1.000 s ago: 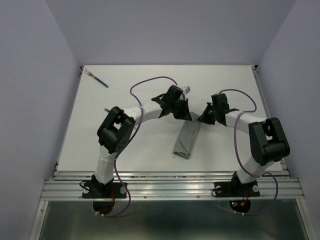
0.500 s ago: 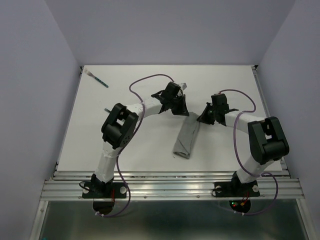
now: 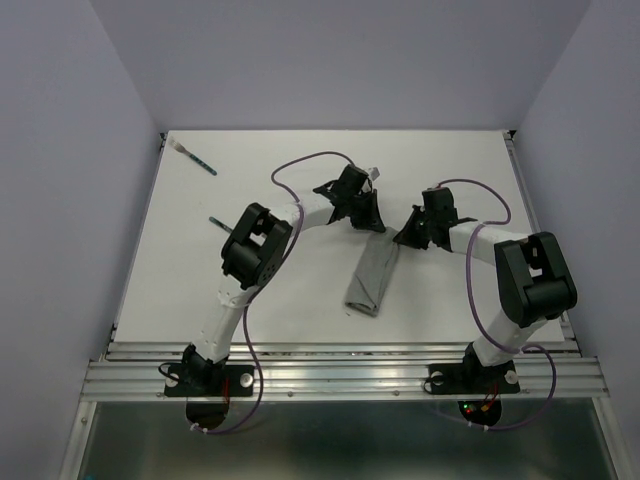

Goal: Fold the napkin into a case and place the utensils inside
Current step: Smooth out the smaller rectangle-folded napkin at the center of the board, then pick up the top corner of the smaller rectangle folded napkin from the center of the board.

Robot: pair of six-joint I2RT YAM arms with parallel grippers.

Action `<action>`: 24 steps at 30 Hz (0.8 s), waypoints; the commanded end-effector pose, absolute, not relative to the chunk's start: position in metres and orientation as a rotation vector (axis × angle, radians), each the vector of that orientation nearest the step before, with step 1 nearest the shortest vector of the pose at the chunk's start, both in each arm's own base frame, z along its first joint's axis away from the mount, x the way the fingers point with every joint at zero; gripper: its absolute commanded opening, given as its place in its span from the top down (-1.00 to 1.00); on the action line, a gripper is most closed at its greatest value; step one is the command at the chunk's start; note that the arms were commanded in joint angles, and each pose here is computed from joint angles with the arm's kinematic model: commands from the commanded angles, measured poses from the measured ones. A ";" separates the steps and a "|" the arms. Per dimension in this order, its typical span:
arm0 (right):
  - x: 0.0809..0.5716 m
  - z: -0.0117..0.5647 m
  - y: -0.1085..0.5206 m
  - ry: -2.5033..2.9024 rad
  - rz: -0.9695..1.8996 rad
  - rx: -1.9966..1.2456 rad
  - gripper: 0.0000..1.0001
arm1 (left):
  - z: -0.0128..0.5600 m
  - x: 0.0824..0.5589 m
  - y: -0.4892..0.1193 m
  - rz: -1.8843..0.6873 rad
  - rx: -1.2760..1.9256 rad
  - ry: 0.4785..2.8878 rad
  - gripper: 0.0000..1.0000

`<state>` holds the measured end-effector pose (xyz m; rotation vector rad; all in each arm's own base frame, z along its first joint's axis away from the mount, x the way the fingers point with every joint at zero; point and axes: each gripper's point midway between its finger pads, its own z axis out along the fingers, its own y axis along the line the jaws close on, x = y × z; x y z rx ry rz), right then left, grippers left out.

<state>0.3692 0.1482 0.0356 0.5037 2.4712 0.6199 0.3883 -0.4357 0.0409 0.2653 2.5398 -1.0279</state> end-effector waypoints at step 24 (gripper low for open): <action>0.364 0.072 0.084 2.339 0.513 0.601 -0.12 | 0.113 0.377 -0.430 -0.709 0.353 2.397 0.73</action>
